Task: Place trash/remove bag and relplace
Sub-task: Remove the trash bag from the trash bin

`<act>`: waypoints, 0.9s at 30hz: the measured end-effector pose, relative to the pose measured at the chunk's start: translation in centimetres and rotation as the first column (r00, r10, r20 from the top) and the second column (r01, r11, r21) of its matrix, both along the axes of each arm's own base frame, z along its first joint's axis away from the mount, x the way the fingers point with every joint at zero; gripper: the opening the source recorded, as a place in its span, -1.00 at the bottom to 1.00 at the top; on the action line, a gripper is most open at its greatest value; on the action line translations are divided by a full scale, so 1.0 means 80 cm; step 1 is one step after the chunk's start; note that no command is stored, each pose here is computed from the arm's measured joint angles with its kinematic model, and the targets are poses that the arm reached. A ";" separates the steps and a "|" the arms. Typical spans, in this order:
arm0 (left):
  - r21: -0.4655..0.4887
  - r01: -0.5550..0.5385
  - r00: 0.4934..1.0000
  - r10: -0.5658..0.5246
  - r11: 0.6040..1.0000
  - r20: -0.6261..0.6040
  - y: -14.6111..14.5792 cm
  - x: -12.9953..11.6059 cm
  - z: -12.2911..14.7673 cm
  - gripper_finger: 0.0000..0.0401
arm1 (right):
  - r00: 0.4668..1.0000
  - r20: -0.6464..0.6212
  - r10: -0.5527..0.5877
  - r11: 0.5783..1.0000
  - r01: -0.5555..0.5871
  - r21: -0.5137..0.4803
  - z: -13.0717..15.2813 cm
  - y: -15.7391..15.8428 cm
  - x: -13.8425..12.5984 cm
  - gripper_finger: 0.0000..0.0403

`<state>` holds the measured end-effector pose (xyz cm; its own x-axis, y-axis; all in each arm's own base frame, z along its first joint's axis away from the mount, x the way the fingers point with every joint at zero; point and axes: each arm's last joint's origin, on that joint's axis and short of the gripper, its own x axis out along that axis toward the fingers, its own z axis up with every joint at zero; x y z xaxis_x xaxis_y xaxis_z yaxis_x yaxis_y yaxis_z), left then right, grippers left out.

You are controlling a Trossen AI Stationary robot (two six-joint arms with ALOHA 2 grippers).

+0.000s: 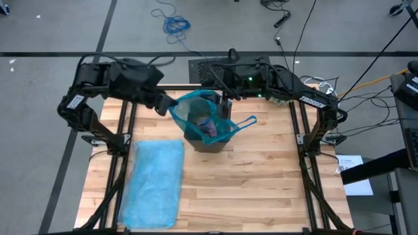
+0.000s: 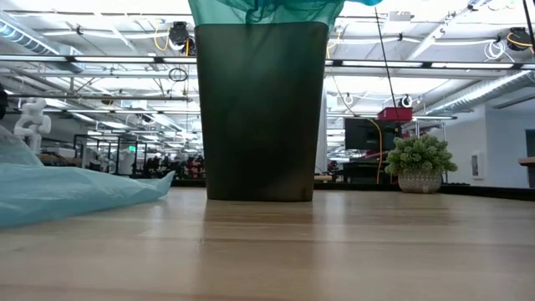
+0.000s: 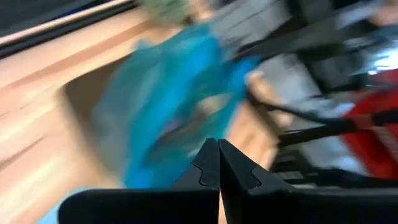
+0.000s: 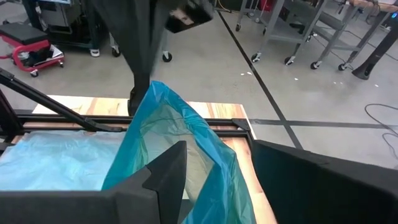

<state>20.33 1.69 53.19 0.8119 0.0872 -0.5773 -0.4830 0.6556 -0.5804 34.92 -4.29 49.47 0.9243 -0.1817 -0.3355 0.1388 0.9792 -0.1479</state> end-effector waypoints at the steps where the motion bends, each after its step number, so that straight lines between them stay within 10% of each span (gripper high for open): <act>1: 0.006 0.036 0.998 -0.036 0.999 0.058 0.000 0.002 0.006 -0.99 | 1.000 -0.001 0.002 1.000 -0.002 -0.006 0.000 0.000 0.000 -0.14; 6: 0.071 0.247 0.920 -0.257 0.966 0.295 0.004 0.012 0.033 -0.96 | 1.000 -0.004 0.006 1.000 -0.006 -0.018 0.000 0.000 0.000 -0.14; 15: -0.226 0.144 0.981 -0.168 0.963 -0.092 0.003 -0.010 -0.010 -1.00 | 1.000 -0.009 0.004 1.000 -0.004 -0.012 -0.001 0.000 0.000 -0.14; 27: -0.118 0.022 0.987 -0.041 0.993 -0.158 -0.006 0.019 -0.022 -1.00 | 0.995 -0.096 -0.004 1.000 0.005 0.003 -0.018 -0.004 0.007 -0.15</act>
